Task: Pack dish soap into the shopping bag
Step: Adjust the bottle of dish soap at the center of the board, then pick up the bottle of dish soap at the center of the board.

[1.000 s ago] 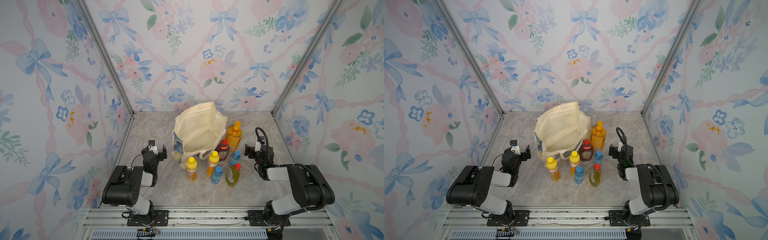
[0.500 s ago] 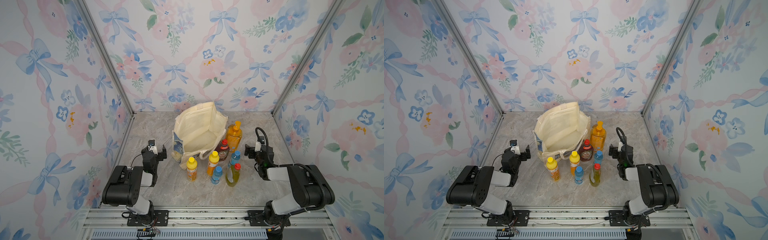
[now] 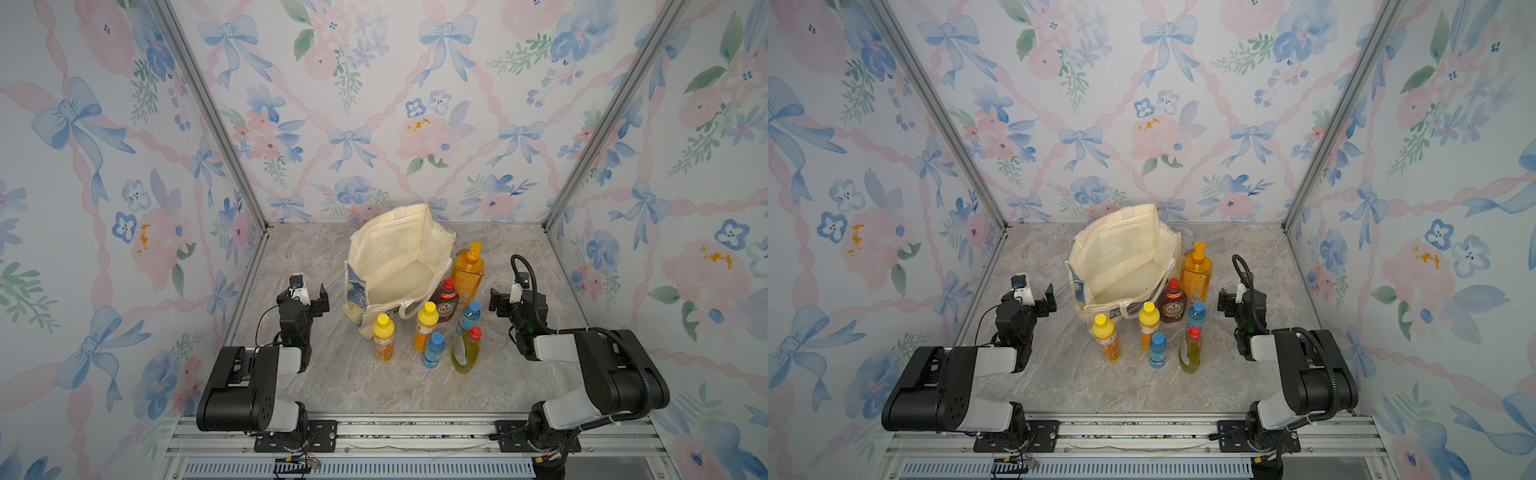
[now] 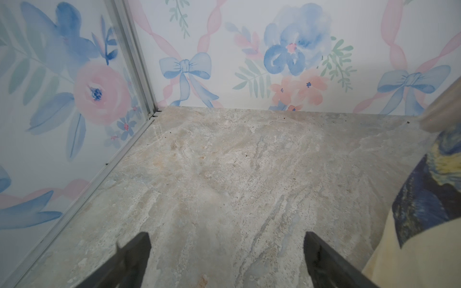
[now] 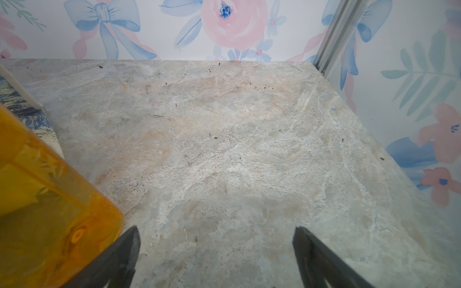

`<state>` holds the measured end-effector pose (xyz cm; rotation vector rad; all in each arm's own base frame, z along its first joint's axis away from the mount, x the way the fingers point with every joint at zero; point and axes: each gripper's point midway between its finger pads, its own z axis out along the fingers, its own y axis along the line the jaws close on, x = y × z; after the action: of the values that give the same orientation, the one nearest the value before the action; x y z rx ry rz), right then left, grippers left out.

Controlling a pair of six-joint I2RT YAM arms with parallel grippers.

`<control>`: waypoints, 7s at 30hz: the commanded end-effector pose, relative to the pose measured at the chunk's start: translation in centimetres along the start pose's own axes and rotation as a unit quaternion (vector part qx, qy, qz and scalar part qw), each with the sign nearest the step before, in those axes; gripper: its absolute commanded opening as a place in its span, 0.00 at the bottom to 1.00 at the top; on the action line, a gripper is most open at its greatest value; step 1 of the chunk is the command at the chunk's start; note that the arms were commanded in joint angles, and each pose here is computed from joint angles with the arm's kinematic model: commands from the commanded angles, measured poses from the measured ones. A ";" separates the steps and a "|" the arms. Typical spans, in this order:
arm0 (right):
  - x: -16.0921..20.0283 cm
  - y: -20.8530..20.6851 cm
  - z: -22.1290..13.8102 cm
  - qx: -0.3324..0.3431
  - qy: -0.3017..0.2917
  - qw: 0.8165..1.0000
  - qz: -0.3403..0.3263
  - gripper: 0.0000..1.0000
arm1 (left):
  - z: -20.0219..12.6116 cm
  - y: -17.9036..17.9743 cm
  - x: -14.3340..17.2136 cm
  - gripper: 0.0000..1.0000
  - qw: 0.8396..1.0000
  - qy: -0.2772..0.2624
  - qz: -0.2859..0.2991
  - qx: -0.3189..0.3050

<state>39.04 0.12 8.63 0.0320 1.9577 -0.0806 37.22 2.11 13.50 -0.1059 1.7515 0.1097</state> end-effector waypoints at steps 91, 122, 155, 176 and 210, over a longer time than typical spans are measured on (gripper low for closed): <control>-14.2 9.8 -1.9 -0.131 0.127 0.983 0.006 0.54 | -5.7 -6.6 -19.3 0.98 0.967 -0.010 -0.228 0.112; -13.1 12.5 -4.7 -0.120 0.077 0.990 -0.012 0.87 | -6.3 -5.9 -19.5 0.98 0.971 -0.014 -0.217 0.098; -13.9 14.4 -1.8 -0.138 -0.002 0.988 -0.066 0.78 | -4.8 -10.0 -20.7 0.98 0.965 0.048 -0.183 0.183; -13.7 14.5 -3.1 -0.166 -0.039 0.981 -0.096 0.10 | -1.5 -14.1 -20.9 0.98 0.964 0.089 -0.134 0.210; -32.1 7.1 -12.6 -0.051 -0.166 0.982 -0.073 0.00 | 4.4 -20.4 -15.7 0.34 0.933 0.198 0.051 0.296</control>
<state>41.16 9.95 32.01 -0.2690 1.8925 -0.0578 47.27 -16.55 27.79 0.3873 2.1159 -0.3760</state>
